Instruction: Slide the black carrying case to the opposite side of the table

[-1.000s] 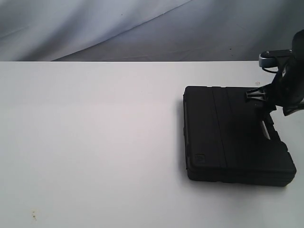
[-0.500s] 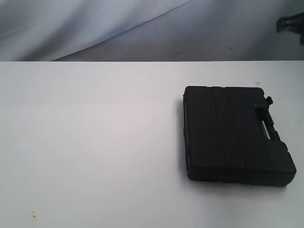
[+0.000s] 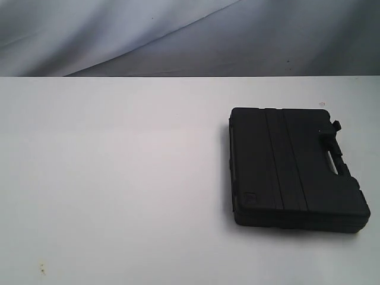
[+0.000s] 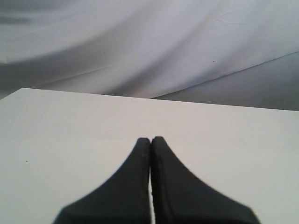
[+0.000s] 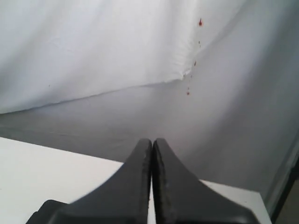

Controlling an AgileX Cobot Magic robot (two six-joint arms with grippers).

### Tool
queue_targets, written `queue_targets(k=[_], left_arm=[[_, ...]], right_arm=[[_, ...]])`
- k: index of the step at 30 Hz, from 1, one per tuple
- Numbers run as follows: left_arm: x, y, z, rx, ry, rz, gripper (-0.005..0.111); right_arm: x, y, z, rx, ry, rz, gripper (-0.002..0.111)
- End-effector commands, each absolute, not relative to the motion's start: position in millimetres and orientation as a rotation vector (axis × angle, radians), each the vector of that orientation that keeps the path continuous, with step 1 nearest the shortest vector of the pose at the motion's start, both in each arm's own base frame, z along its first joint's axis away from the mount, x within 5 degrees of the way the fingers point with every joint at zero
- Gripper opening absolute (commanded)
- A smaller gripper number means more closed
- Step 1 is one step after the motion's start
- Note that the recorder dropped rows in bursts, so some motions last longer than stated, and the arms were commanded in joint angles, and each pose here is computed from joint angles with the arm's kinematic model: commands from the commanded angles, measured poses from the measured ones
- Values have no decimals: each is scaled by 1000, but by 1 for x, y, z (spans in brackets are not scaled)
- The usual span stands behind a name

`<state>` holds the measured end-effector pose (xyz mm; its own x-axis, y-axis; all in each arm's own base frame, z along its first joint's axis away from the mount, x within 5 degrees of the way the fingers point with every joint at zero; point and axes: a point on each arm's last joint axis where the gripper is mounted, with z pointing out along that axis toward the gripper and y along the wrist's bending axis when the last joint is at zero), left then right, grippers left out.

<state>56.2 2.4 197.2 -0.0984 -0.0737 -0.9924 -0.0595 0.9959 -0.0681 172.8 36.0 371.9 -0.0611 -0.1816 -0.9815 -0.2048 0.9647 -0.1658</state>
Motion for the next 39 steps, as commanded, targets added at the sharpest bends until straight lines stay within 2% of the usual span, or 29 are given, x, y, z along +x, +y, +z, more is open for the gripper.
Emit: queue_targets(k=[1, 17, 26, 39], left_arm=[[56, 2, 196, -109, 1667, -17, 1], [56, 2, 196, -111, 1667, -19, 1], [56, 2, 196, -109, 1667, -17, 1], [56, 2, 196, -110, 1667, -18, 1]], right_arm=[[138, 30, 355, -346, 1503, -21, 0], [50, 11, 307, -343, 1246, -82, 0], [42, 7, 267, -278, 1379, -19, 0], [43, 7, 260, -233, 1468, 48, 0]])
